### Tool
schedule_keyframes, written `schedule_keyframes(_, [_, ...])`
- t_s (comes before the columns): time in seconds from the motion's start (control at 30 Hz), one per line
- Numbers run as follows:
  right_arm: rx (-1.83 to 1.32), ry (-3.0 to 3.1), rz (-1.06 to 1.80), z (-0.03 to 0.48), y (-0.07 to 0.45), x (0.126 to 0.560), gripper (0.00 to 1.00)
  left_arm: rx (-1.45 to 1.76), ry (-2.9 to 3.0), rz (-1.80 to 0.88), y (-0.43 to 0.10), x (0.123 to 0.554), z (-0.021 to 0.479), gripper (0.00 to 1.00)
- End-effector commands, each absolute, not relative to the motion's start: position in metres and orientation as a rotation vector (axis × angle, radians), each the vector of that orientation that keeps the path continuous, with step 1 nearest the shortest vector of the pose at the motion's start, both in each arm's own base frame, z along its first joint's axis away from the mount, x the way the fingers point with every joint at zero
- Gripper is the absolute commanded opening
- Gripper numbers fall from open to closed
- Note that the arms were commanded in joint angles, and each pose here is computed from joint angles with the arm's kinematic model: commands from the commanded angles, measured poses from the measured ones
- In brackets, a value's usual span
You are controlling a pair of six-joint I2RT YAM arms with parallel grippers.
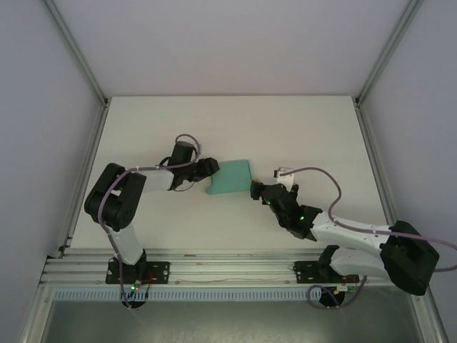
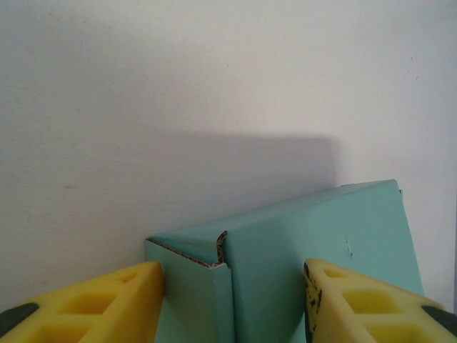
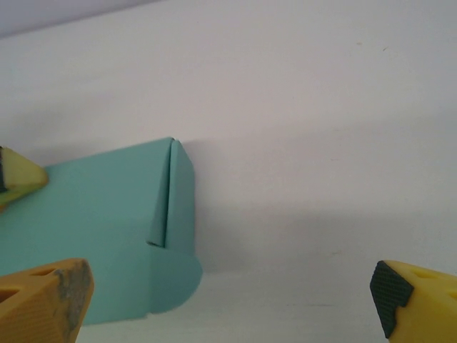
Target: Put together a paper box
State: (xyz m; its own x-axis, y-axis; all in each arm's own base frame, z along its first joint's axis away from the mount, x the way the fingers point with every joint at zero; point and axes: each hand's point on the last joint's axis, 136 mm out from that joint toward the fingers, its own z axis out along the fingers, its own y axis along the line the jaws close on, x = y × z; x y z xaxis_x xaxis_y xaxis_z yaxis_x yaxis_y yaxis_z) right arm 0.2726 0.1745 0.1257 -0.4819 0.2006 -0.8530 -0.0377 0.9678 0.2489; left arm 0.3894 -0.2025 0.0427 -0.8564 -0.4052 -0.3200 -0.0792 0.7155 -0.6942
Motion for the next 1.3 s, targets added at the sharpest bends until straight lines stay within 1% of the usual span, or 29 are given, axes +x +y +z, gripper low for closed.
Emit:
schedule_keyframes(0.0, [0.214,2.021,0.298,0.132,0.161,0.274,1.0,-0.388,2.605,-0.895,-0.195,0.361,-0.002,0.49])
schedule_keyframes(0.07, [0.224,2.038,0.333,0.131,0.161,0.276,1.0,-0.382,2.609,-0.893,-0.194,0.359,-0.005,0.47])
schedule_keyframes(0.13, [0.229,2.066,0.367,0.128,0.163,0.278,1.0,-0.387,2.612,-0.892,-0.193,0.359,-0.008,0.43])
schedule_keyframes(0.2, [0.257,2.095,0.391,0.121,0.162,0.281,1.0,-0.397,2.609,-0.926,-0.194,0.358,-0.011,0.37])
schedule_keyframes(0.27, [0.271,2.119,0.409,0.116,0.165,0.283,1.0,-0.415,2.6,-0.966,-0.194,0.356,-0.014,0.33])
schedule_keyframes(0.3, [0.269,2.128,0.424,0.115,0.168,0.285,1.0,-0.425,2.596,-0.973,-0.192,0.356,-0.015,0.29])
schedule_keyframes(0.4, [0.257,2.149,0.481,0.118,0.179,0.289,1.0,-0.437,2.595,-0.978,-0.189,0.354,-0.019,0.25])
schedule_keyframes(0.53, [0.251,2.242,0.496,0.106,0.191,0.296,1.0,-0.456,2.583,-1.009,-0.187,0.354,-0.021,0.21])
schedule_keyframes(0.63, [0.255,2.302,0.579,0.101,0.206,0.302,1.0,-0.48,2.558,-1.055,-0.185,0.354,-0.019,0.19])
schedule_keyframes(0.8, [0.283,2.367,0.79,0.095,0.23,0.315,1.0,-0.492,2.536,-1.094,-0.181,0.354,-0.017,0.19])
schedule_keyframes(1.0, [0.245,2.414,0.924,0.095,0.252,0.325,1.0,-0.491,2.526,-1.093,-0.178,0.355,-0.017,0.19])
schedule_keyframes(1.03, [0.256,2.422,0.949,0.094,0.254,0.327,0.99,-0.509,2.548,-1.089,-0.176,0.351,-0.026,0.18])
schedule_keyframes(1.1, [0.271,2.429,1.009,0.092,0.26,0.329,0.99,-0.511,2.548,-1.106,-0.176,0.349,-0.027,0.19])
schedule_keyframes(1.27, [0.318,2.493,1.117,0.073,0.27,0.333,0.93,-0.513,2.542,-1.126,-0.176,0.348,-0.029,0.18])
